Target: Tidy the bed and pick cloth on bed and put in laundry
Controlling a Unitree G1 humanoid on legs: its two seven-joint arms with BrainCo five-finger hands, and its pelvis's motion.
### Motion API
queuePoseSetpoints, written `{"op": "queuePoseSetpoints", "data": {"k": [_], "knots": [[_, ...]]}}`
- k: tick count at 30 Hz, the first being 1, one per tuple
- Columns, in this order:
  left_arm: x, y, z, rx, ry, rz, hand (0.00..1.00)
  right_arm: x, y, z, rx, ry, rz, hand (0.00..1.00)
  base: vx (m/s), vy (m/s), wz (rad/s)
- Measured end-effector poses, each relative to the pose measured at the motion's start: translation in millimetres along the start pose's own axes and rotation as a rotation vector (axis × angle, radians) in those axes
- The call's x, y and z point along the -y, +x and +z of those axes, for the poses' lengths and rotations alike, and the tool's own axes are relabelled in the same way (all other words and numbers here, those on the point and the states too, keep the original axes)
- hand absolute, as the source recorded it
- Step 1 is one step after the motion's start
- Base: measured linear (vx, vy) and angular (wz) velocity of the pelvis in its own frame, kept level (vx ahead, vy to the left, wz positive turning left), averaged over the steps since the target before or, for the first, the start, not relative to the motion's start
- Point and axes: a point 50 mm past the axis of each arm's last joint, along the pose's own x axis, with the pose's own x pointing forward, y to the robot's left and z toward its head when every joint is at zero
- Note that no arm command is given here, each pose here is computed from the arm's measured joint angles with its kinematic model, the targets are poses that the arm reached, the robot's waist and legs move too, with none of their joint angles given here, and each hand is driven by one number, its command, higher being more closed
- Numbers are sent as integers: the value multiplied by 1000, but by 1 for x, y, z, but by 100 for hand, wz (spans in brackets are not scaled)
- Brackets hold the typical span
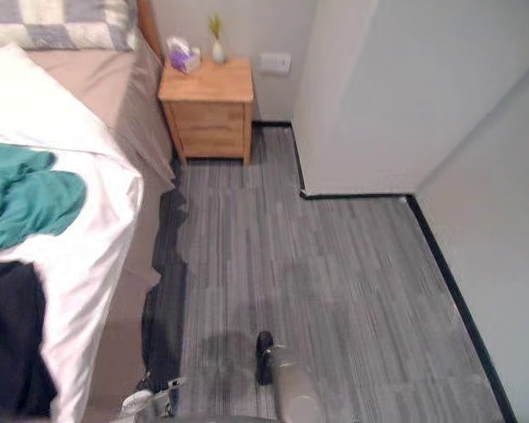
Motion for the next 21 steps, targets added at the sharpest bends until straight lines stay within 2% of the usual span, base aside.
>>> {"op": "queuePoseSetpoints", "data": {"k": [3, 5, 10, 15, 21], "knots": [[4, -1, 2, 12, -24, 15, 0, -3, -1, 5, 41, -82, 28, 0, 389, -209, -22], [-2, -1, 1, 0, -101, 44, 0, -3, -3, 8, 73, -116, 31, 0, 299, -162, -20], [-14, -3, 17, 100, -170, 66, 0, 3, -1, 14, 93, -153, -7, 0, 411, 14, -26], [-21, -4, 21, 138, -179, 43, 0, -10, 6, 40, 167, -182, 66, 0, 29, 187, -39], [-29, -1, 21, 102, -149, 59, 0, -33, 9, 55, 220, -181, 106, 0, 511, 299, -4]]}}
